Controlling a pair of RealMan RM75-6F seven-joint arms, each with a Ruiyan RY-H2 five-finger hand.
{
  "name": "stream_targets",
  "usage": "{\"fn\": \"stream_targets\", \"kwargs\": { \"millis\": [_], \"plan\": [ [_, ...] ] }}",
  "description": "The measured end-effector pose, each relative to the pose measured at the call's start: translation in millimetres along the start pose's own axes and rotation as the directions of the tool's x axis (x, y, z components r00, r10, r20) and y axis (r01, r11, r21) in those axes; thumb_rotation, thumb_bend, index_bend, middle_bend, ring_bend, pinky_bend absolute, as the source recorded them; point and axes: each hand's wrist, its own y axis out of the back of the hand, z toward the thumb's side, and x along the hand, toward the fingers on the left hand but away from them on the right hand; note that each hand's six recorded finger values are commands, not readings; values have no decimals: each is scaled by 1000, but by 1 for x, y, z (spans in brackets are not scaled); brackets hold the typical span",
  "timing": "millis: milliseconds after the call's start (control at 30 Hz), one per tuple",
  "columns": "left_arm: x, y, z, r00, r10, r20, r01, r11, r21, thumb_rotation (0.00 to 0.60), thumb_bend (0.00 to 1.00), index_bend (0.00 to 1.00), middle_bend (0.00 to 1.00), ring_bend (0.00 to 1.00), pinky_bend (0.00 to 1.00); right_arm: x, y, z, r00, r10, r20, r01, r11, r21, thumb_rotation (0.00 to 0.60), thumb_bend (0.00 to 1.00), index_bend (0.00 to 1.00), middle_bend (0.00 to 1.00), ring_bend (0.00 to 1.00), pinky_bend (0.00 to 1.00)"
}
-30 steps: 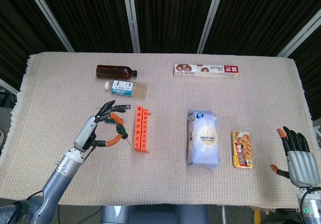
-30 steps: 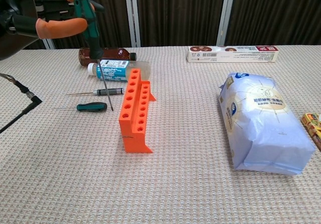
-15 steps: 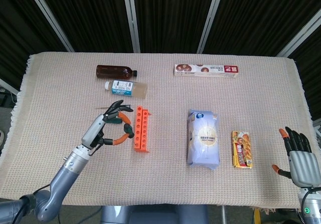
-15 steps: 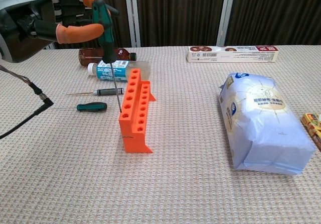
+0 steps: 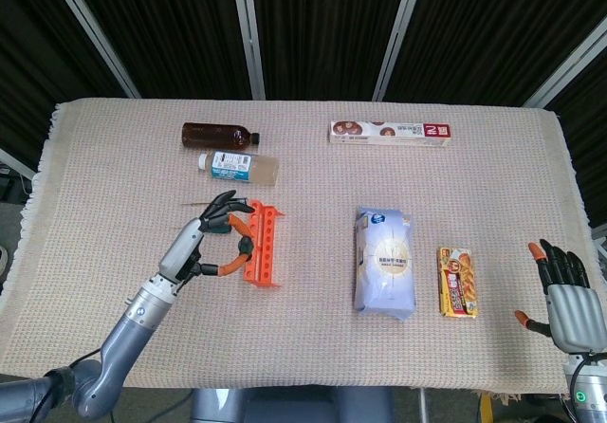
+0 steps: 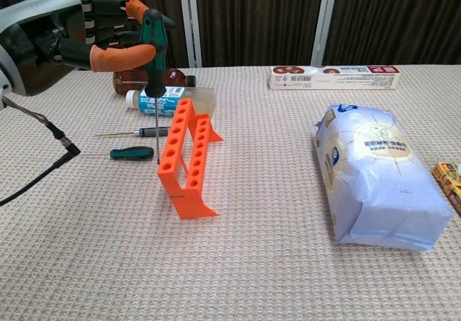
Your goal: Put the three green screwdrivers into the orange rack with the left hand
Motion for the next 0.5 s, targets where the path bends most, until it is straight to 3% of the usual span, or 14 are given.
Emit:
{"fn": "stream_targets", "kwargs": {
  "millis": [500],
  "plan": [
    [2, -5, 6, 1000, -14, 14, 14, 1000, -19, 600, 498, 643, 211, 0, 0, 0, 0, -3, 1000, 2, 7, -2, 1000, -4, 600, 0, 0, 0, 0, 0]
  ]
}}
